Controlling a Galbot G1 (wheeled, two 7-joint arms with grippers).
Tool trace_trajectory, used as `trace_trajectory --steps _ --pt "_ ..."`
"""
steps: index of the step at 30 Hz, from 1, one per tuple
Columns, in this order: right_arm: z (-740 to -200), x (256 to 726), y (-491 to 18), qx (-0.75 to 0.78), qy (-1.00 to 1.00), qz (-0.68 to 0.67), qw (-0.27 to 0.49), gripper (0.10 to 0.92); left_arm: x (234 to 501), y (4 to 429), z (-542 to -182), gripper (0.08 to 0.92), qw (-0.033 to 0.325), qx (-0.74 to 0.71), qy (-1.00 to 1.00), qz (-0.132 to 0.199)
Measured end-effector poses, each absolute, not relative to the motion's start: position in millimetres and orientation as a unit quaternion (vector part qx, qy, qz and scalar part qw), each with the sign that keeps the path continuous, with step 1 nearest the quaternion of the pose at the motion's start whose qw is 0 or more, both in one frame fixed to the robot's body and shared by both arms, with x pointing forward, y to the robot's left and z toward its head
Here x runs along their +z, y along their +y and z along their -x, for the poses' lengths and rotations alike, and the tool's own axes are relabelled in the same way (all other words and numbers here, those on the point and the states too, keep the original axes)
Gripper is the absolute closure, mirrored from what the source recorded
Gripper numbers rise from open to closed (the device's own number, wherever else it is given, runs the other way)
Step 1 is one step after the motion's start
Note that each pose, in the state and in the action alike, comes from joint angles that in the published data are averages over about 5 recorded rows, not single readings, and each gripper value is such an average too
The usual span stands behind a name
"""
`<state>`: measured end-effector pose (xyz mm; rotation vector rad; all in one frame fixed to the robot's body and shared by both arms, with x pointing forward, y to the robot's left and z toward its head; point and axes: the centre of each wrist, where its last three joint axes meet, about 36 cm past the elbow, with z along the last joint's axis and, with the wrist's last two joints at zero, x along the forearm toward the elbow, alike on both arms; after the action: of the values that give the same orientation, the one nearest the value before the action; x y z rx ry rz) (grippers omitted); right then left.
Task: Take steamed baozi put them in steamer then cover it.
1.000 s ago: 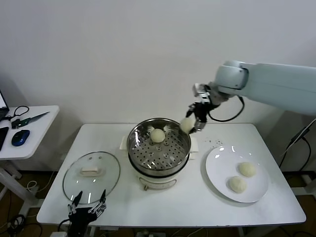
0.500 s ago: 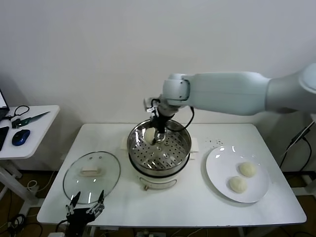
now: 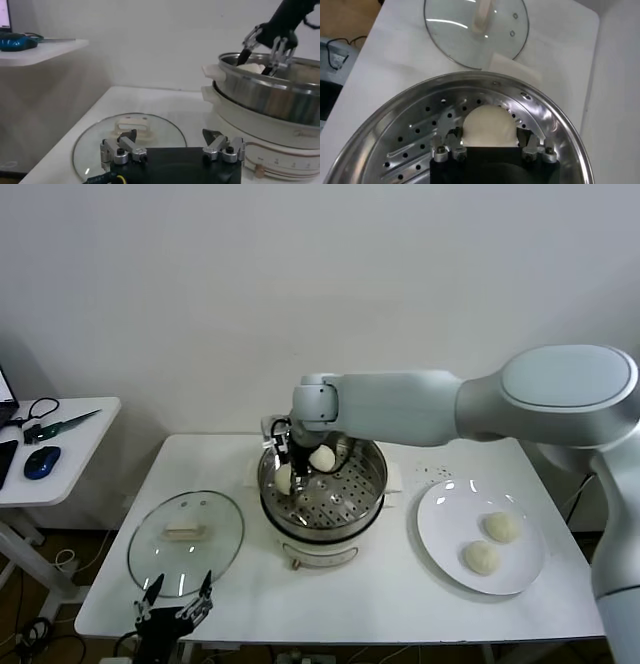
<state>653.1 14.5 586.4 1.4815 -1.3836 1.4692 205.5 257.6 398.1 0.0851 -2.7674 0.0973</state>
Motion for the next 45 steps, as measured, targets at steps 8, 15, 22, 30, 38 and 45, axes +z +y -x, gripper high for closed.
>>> trace_trajectory --steps 8,15,22,30,38,45 --pt "-654.7 587.4 13.7 0.557 -0.524 -0.563 0.313 0.203 399.7 258.3 -205.3 0.177 0.184 0.034 -0.982 -0.032" --pt "-661.7 626.9 -29.5 0.552 -0.525 -0.566 0.315 0.199 402.2 256.7 -205.4 0.177 0.184 0.035 -0.982 -0.030" --pt "-661.0 676.4 -140.0 0.542 -0.532 -0.553 0.342 0.200 403.0 255.9 -207.5 0.177 0.182 0.034 -0.982 -0.029" --pt "-631.0 655.5 -279.4 0.519 -0.546 -0.528 0.390 0.200 403.6 256.2 -208.3 0.177 0.181 0.034 -0.982 -0.029" --pt "-592.1 582.5 -362.5 0.485 -0.559 -0.518 0.428 0.200 403.7 257.0 -207.7 0.177 0.182 0.032 -0.982 -0.032" --pt "-566.6 530.1 -395.7 0.471 -0.558 -0.512 0.452 0.200 403.0 256.1 -205.9 0.177 0.186 0.031 -0.981 -0.034"
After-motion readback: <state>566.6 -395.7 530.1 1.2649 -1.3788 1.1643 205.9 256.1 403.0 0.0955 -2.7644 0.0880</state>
